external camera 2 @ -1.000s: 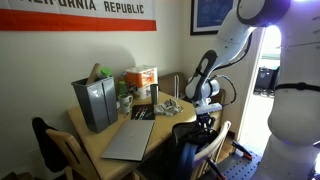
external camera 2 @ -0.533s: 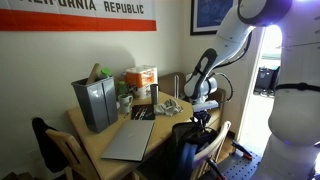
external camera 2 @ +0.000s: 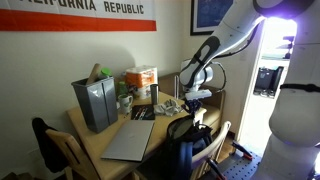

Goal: Place the bowl on the table

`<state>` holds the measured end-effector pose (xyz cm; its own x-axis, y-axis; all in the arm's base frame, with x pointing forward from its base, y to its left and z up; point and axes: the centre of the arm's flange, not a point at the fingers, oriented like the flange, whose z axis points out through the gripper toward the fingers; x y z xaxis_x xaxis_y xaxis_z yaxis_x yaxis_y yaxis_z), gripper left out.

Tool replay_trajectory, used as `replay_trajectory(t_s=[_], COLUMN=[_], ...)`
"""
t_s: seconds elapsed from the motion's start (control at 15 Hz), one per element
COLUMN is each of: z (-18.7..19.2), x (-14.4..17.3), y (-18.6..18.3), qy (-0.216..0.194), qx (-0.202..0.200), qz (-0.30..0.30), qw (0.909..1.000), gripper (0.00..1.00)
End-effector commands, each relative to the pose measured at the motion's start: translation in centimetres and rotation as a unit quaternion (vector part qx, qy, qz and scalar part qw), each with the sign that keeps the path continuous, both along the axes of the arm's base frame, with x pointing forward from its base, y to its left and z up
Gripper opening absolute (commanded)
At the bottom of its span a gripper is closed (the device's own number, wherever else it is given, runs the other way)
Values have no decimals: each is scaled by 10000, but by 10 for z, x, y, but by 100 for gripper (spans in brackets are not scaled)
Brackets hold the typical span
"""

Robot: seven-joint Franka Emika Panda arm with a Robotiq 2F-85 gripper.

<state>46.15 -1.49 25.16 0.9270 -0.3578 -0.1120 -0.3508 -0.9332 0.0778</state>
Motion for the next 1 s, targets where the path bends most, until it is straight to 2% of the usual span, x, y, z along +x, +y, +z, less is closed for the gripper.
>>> replay_trajectory(t_s=[0.0, 0.13, 0.27, 0.4, 0.53, 0.67, 0.93], z=[69, 91, 114, 130, 131, 115, 56], x=[12, 14, 22, 31, 39, 45, 58], y=[19, 25, 29, 25, 17, 7, -26], qy=[-467, -619, -944, -1295, -1575, -1731, -1966], qx=[409, 633, 786, 795, 672, 540, 425], qz=[316, 409, 402, 222, 50, -122, -618], qw=[9976, 9952, 9916, 9881, 9852, 9833, 9776], gripper=[6, 6, 6, 6, 6, 6, 6])
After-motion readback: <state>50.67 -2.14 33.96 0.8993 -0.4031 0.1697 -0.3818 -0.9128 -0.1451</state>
